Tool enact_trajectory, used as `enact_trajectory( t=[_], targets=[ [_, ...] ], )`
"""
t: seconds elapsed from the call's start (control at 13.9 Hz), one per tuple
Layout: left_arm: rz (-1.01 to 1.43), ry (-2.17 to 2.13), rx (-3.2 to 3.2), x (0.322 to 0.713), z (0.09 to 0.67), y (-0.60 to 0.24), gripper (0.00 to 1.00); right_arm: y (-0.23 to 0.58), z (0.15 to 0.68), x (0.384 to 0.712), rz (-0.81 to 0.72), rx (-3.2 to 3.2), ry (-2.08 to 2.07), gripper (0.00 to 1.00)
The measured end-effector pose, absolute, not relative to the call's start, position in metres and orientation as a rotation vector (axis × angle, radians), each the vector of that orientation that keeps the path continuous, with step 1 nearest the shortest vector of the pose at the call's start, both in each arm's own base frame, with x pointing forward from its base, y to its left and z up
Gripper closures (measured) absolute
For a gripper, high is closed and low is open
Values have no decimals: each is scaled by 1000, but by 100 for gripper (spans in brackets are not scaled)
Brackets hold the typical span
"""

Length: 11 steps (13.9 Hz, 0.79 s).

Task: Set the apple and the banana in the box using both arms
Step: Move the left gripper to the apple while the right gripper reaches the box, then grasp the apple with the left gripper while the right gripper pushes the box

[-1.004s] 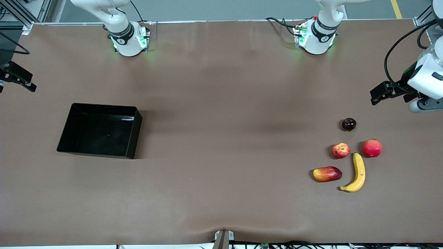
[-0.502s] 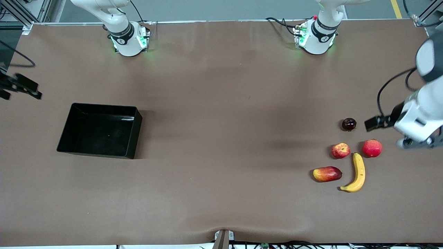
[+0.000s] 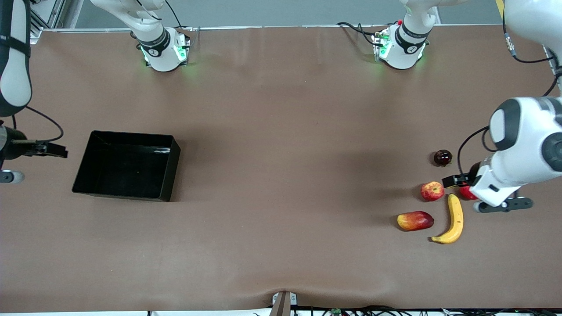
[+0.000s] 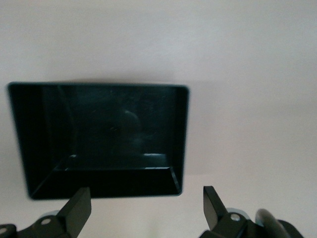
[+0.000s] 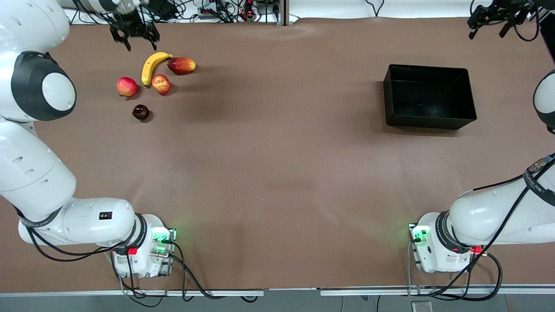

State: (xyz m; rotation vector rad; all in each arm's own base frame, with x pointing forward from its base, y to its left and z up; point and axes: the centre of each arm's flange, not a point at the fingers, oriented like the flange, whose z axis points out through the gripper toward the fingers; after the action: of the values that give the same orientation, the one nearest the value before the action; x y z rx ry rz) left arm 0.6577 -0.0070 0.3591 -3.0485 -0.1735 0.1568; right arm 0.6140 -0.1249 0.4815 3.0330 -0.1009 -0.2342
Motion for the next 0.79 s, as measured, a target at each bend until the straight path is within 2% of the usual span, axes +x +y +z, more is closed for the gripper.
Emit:
enact_trajectory(
  t=[0.22, 0.36, 0.65, 0.72, 0.79],
  targets=[
    [232, -263, -3039, 659, 293, -12, 0, -172, 441, 621, -235, 3027, -152, 0],
    [247, -283, -3030, 661, 264, -18, 0, -203, 409, 622, -229, 3038, -41, 0],
    [229, -279, -3018, 664, 244, -11, 0, -232, 328, 594, -313, 3159, -33, 0],
    [222, -280, -3020, 665, 239, -11, 0, -228, 304, 585, -323, 3169, -38, 7],
    [218, -279, -3023, 666, 233, -11, 0, -224, 283, 576, -320, 3171, -36, 20]
  ],
)
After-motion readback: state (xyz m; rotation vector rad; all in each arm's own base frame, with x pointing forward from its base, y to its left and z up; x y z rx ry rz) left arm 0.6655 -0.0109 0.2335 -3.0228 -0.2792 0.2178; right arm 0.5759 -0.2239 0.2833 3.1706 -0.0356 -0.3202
